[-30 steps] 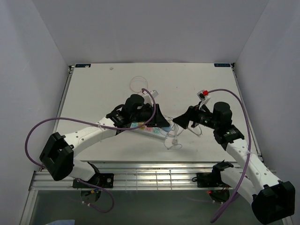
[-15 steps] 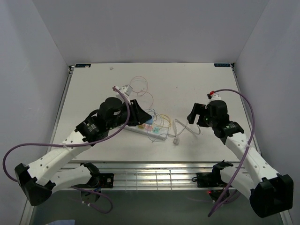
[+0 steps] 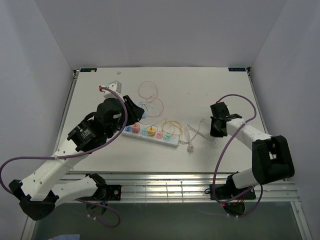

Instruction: Insert the plug

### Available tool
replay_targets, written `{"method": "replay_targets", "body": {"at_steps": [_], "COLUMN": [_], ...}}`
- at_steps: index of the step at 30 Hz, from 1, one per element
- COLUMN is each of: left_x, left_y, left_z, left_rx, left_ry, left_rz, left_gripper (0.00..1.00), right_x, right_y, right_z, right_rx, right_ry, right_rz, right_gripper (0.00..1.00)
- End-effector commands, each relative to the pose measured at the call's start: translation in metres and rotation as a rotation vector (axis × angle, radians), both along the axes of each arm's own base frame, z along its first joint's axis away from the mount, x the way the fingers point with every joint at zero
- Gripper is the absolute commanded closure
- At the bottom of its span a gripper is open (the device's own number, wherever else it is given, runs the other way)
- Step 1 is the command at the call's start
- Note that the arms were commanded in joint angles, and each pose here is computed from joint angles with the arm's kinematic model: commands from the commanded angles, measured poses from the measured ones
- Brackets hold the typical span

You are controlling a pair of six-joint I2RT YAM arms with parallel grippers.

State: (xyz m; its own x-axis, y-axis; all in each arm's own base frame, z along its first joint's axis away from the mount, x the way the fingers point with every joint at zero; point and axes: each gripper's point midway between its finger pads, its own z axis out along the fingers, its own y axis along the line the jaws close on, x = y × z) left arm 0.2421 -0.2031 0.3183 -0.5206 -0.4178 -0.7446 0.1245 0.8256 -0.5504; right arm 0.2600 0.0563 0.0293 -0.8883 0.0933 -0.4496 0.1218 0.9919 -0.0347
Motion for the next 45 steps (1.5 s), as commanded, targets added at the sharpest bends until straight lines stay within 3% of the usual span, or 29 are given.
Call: {"method": "replay_targets", "body": {"at_steps": [1,3,4,6,7,8,9,11,14,15,16,17,22,28,29,31,33,34,36,37,40,45], "left_x": [0.01,0.013,0.015,0.017,0.018,0.017,0.017,0.016,0.012,0.01,0.009,0.006,-0.016,-0.034,-0.037,-0.04,-0.042,-0.044,-0.044,-0.044,-0.041,-0.038], "left_y": [0.009,0.008,0.007,0.007,0.006,0.006,0.006,0.007,0.011,0.01,0.01,0.011,0.001,-0.004,-0.001,0.003,0.008,0.011,0.015,0.017,0.02,0.022], "left_z": [0.01,0.009,0.008,0.012,0.012,0.013,0.013,0.011,0.002,-0.008,-0.013,-0.021,-0.074,-0.108,-0.116,-0.12,-0.126,-0.128,-0.129,-0.129,-0.127,-0.123], "left_rx": [0.025,0.03,0.032,0.028,0.03,0.029,0.027,0.025,0.03,0.042,0.051,0.062,0.07,0.061,0.074,0.071,0.076,0.079,0.083,0.087,0.094,0.102], "left_ry": [-0.014,-0.013,-0.011,-0.015,-0.014,-0.014,-0.014,-0.013,-0.004,0.012,0.021,0.039,0.143,0.213,0.229,0.235,0.249,0.257,0.253,0.253,0.244,0.237], "left_rz": [0.072,0.074,0.075,0.076,0.076,0.069,0.068,0.065,0.066,0.056,0.049,0.04,-0.067,-0.137,-0.13,-0.123,-0.107,-0.097,-0.079,-0.072,-0.054,-0.039], "left_gripper": [1.0,1.0,1.0,1.0,1.0,1.0,1.0,1.0,1.0,1.0,1.0,1.0,1.0,1.0,1.0,1.0,1.0,1.0,1.0,1.0,1.0,1.0], "right_x": [0.09,0.125,0.157,0.188,0.212,0.218,0.219,0.209,0.168,0.167,0.157,0.14,0.112,0.139,0.145,0.16,0.17,0.18,0.191,0.195,0.221,0.271], "right_y": [-0.002,0.001,0.003,0.013,0.014,0.016,0.027,0.047,0.061,0.065,0.073,0.076,0.133,0.173,0.174,0.187,0.189,0.196,0.196,0.199,0.214,0.247], "right_z": [0.055,0.064,0.095,0.097,0.124,0.109,0.108,0.108,0.1,0.108,0.112,0.121,0.148,0.131,0.109,0.113,0.09,0.088,0.087,0.077,0.094,0.175], "right_rx": [-0.005,0.04,0.081,0.111,0.126,0.115,0.156,0.23,0.238,0.227,0.223,0.224,0.22,0.169,0.143,0.127,0.112,0.117,0.093,0.09,0.097,0.118], "right_ry": [-0.223,-0.259,-0.335,-0.341,-0.404,-0.353,-0.322,-0.263,-0.269,-0.331,-0.355,-0.392,-0.545,-0.486,-0.424,-0.434,-0.372,-0.372,-0.371,-0.352,-0.407,-0.729], "right_rz": [-0.01,-0.008,-0.005,0.048,0.057,0.097,0.151,0.253,0.359,0.391,0.429,0.456,0.73,0.786,0.77,0.767,0.731,0.727,0.703,0.699,0.701,0.663], "right_gripper": [0.92,0.92,0.92,0.92,0.92,0.87,0.79,0.46,0.14,0.05,0.02,0.1,0.1,0.1,0.08,0.01,0.11,0.4,0.65,0.89,0.92,0.92]}}
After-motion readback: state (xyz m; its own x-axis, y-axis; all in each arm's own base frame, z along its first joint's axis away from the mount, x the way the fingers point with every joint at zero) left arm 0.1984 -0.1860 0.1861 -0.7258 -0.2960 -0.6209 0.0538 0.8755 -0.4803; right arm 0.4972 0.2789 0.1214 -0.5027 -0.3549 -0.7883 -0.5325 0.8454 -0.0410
